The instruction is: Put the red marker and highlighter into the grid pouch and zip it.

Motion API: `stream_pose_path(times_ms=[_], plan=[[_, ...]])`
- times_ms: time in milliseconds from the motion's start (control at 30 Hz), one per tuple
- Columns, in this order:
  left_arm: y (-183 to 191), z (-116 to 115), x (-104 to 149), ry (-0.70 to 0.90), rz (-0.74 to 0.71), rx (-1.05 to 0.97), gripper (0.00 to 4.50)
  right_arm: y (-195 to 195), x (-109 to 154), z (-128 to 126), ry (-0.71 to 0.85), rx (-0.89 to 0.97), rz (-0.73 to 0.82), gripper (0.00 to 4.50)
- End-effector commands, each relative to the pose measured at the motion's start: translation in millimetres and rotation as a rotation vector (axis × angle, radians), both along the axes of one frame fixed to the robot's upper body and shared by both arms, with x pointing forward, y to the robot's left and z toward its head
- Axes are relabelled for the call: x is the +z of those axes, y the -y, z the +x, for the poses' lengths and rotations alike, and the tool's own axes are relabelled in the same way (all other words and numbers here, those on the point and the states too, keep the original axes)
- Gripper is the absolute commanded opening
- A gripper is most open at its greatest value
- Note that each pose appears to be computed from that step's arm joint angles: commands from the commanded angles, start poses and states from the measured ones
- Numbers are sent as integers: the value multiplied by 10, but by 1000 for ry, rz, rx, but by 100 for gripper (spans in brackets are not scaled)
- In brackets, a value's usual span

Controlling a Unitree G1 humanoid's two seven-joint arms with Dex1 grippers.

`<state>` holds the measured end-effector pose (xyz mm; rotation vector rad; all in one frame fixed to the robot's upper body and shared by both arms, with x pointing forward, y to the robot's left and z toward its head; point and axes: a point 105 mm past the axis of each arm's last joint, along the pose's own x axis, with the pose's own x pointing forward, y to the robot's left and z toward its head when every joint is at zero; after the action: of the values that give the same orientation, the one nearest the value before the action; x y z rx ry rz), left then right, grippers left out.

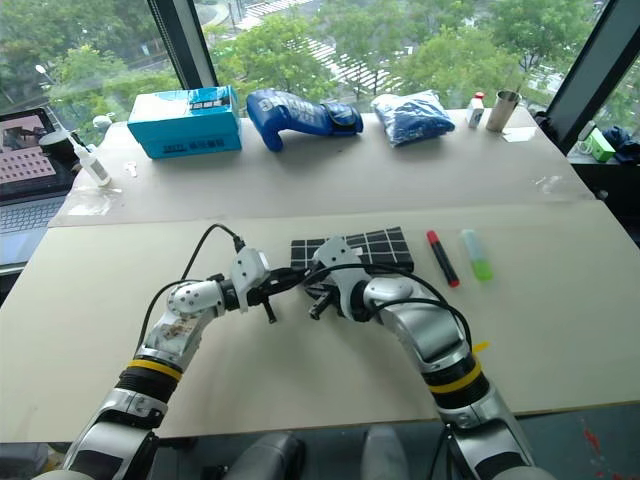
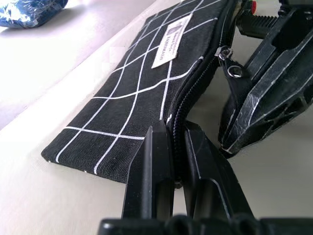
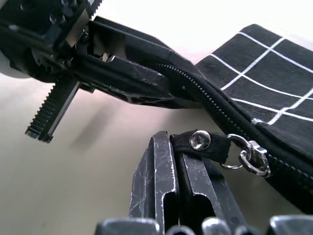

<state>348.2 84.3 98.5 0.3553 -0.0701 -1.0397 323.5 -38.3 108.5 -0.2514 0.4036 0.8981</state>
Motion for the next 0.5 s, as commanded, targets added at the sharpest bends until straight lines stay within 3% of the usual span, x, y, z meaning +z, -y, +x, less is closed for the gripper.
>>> stream_pose_path(times_ms=[33, 167, 367, 500], plan=[[37, 3, 118, 41, -6, -14, 0, 185, 151, 128, 55, -85, 37, 147], [0, -2, 135, 40, -13, -7, 0, 483, 384, 38, 39, -109, 139, 292], [-54, 29, 255, 4, -82, 28, 0, 1092, 856, -313, 129, -95, 209, 292], [-33, -8, 343, -48, -145, 22, 0, 1863, 933, -114, 237, -423, 74, 292]])
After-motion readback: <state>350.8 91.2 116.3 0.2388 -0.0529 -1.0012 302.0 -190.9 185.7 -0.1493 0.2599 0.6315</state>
